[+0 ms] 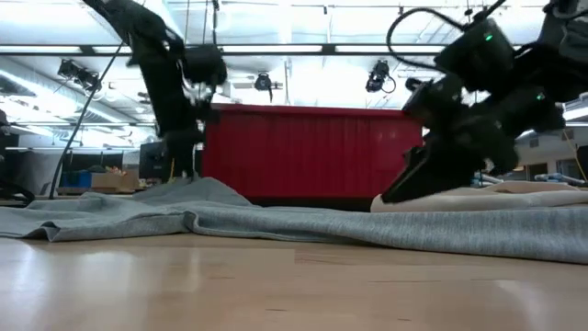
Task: Fold Laundry from Bin
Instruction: Fold the gray shirt
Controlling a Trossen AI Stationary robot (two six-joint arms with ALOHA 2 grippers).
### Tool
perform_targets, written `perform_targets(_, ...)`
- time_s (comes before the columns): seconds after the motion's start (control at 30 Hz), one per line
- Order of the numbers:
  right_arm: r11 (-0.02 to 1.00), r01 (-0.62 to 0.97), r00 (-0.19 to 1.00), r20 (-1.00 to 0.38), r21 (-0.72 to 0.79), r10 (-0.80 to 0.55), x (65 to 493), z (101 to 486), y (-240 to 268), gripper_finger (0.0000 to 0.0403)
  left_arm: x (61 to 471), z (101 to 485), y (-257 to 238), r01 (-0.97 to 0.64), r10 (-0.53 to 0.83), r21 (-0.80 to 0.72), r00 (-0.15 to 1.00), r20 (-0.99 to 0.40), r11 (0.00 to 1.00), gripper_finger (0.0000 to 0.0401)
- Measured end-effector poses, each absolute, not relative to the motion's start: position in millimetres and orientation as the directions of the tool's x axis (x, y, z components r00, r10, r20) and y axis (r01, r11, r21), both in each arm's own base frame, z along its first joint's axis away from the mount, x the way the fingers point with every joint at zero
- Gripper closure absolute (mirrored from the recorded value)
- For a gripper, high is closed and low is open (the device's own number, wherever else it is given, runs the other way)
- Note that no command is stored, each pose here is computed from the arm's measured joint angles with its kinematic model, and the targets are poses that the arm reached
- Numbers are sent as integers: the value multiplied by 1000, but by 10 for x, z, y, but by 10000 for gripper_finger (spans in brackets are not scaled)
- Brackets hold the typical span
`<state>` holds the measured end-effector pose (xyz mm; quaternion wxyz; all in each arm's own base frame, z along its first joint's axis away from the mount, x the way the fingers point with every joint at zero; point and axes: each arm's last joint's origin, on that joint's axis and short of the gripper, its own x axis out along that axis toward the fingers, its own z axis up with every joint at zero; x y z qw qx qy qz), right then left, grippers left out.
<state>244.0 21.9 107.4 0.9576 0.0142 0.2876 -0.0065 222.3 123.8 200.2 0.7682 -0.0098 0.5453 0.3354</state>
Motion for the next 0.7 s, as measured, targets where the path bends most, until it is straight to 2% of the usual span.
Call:
perform_targets(0.2, 995, 99, 863, -496, -13, -93, 2614, 1122, 186, 231, 2284, 2355, 1101, -497, 345, 78, 473, -811, 864, 398)
perform_targets(0.4, 996, 89, 897, -435, -4, -82, 2852, 1277, 216, 231, 2395, 2295, 963, -452, 297, 52, 489, -820, 890, 398)
perform_targets(0.7, 997, 73, 890, -449, -37, -82, 2971, 1292, 115, 231, 2598, 2214, 764, -372, 255, 44, 540, -802, 927, 398)
